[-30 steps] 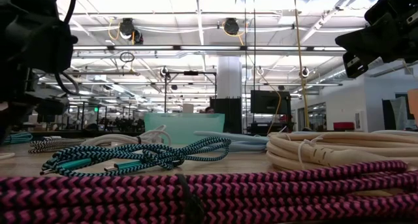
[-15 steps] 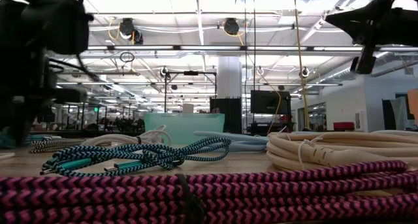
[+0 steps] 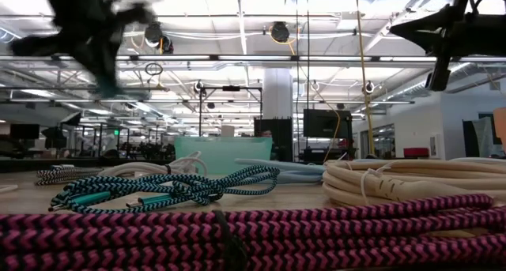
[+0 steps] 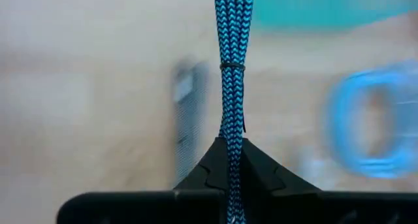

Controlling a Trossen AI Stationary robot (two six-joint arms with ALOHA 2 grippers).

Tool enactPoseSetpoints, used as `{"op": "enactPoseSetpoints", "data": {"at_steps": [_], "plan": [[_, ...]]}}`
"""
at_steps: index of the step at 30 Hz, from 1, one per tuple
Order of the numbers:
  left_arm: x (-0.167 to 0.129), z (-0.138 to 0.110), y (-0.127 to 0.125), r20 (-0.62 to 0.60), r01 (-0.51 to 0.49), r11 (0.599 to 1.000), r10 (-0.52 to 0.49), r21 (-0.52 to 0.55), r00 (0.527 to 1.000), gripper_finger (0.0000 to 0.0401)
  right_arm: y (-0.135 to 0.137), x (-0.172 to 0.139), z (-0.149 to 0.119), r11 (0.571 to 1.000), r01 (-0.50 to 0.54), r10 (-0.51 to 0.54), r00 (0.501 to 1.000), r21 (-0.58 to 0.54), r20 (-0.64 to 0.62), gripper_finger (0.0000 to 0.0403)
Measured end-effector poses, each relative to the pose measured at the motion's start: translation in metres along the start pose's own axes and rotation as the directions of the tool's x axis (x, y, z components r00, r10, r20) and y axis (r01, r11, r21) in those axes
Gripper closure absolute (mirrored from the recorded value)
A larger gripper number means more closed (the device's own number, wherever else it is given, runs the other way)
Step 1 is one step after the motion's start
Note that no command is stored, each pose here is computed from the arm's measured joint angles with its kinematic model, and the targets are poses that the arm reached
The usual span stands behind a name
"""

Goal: Pick & Place USB Port
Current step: Put the top blue charger cable into the blue bin

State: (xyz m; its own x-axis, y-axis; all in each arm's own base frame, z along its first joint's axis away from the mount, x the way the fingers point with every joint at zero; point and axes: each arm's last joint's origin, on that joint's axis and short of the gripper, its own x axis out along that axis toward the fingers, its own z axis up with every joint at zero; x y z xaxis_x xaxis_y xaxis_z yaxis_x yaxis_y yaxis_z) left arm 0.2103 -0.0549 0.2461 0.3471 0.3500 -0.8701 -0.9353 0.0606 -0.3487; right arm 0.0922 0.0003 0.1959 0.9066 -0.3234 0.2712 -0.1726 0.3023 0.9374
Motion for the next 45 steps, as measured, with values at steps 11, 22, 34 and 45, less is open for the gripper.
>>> {"op": "enactPoseSetpoints", "data": {"at_steps": [11, 22, 34, 45], "plan": [[-0.058, 0.055, -0.05, 0.18, 0.517, 0.792, -0.589, 0.326, 0.788, 0.039, -0.002, 0.006, 0.0, 0.999, 0.036, -0.036, 0.997, -0.002, 0.062, 0.0375], [-0.031, 0.099, -0.088, -0.022, 0.726, 0.541, -0.795, 0.424, 0.606, 0.0391, 0.037, 0.057, -0.007, 0.983, 0.072, -0.041, 0.982, -0.167, 0.182, 0.0187], [-0.007, 0.116, -0.114, -0.152, 0.872, 0.334, -0.901, 0.357, 0.407, 0.0391, 0.049, 0.168, -0.032, 0.957, 0.097, -0.074, 0.993, -0.275, 0.092, 0.0146], [-0.001, 0.114, -0.117, -0.191, 0.893, 0.323, -0.9, 0.314, 0.392, 0.0391, 0.053, 0.218, -0.034, 0.96, -0.102, 0.093, 0.995, -0.261, -0.047, 0.0168]]}}
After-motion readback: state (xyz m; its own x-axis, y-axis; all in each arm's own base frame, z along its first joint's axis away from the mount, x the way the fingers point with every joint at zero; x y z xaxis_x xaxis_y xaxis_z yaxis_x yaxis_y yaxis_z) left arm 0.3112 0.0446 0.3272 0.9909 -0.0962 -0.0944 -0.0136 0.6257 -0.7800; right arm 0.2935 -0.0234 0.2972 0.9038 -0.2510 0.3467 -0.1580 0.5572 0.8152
